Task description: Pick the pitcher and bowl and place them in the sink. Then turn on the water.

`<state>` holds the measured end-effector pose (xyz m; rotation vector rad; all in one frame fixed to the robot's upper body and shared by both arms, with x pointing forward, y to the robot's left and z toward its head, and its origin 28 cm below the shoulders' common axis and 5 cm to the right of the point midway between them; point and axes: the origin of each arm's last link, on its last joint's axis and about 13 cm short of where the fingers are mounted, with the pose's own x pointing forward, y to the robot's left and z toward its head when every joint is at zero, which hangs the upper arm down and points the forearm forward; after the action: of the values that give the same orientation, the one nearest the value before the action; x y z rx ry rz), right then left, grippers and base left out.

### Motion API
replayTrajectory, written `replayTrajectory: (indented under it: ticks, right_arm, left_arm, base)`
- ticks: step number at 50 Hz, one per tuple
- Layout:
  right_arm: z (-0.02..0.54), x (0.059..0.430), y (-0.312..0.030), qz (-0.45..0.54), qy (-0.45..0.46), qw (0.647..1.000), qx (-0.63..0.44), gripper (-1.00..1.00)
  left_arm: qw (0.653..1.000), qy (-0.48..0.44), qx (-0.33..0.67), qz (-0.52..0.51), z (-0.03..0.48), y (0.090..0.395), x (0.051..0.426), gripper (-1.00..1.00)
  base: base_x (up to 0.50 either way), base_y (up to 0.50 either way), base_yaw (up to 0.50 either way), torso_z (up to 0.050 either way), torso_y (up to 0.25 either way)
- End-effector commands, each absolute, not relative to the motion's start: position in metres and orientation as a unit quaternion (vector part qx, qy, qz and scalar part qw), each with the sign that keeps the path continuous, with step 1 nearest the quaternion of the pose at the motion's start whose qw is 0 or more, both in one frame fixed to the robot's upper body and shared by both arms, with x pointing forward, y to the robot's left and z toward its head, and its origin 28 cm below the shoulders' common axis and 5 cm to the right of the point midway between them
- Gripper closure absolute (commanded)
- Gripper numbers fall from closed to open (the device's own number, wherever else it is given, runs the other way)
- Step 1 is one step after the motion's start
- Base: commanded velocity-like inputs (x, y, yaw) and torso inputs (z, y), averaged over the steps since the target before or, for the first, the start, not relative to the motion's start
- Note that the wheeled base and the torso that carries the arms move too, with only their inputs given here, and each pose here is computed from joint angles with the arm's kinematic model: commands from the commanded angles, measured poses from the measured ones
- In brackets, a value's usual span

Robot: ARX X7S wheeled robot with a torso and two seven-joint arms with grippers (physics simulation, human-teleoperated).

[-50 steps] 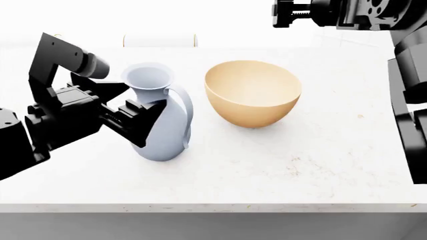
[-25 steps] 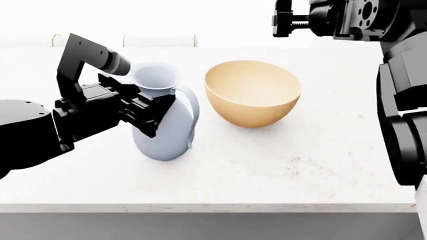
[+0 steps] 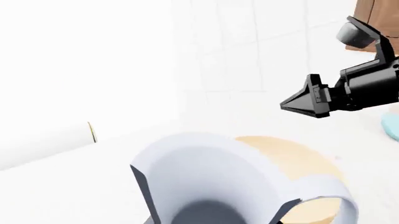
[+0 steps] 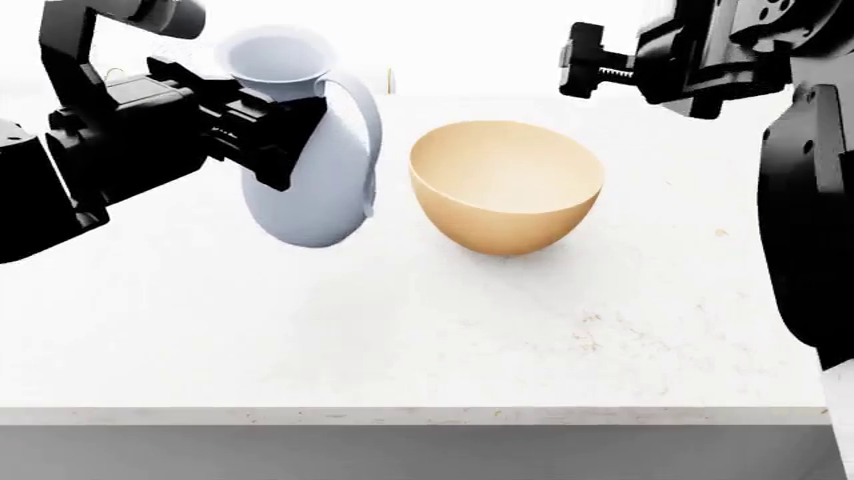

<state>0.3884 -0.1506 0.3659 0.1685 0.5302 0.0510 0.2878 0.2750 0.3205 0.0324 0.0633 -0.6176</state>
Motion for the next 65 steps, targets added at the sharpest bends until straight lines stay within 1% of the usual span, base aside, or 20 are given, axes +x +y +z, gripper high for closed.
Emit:
replayTrajectory:
  ticks: [1,12,20,35,51,52,65]
  right_arm:
    - [0.357,0.383,-0.146,0.035,0.323,0.938,0.123,-1.0]
    - [0.331,0.388,-0.146,0.021,0.348,0.922,0.17,-1.0]
    - [0.316,0.39,-0.148,0.004,0.36,0.916,0.177,-1.0]
    - [0.294,0.393,-0.139,0.02,0.382,0.896,0.224,-1.0]
    - [0.275,0.394,-0.137,0.014,0.4,0.89,0.218,-1.0]
    - [0.275,0.394,-0.137,0.016,0.4,0.89,0.218,1.0]
    - [0.294,0.394,-0.134,0.039,0.374,0.904,0.203,1.0]
  left_arm:
    - [0.962,-0.022,0.02,-0.273,0.354,0.286,0.288,1.0]
    - [0.966,-0.049,0.021,-0.254,0.366,0.292,0.282,1.0]
    - [0.966,-0.053,0.016,-0.252,0.362,0.293,0.288,1.0]
    - [0.967,-0.055,0.006,-0.251,0.36,0.292,0.292,1.0]
    - [0.967,-0.053,0.002,-0.248,0.357,0.295,0.293,1.0]
    - [0.967,-0.053,0.002,-0.248,0.357,0.295,0.293,1.0]
    - [0.967,-0.056,-0.001,-0.247,0.357,0.296,0.292,1.0]
  base:
    - [0.0,0.0,0.0,0.0,0.0]
    - [0.0,0.0,0.0,0.0,0.001]
    - [0.0,0.0,0.0,0.0,0.0]
    - [0.0,0.0,0.0,0.0,0.001]
    - [0.0,0.0,0.0,0.0,0.0]
    - [0.0,0.0,0.0,0.0,0.0]
    - [0.0,0.0,0.0,0.0,0.0]
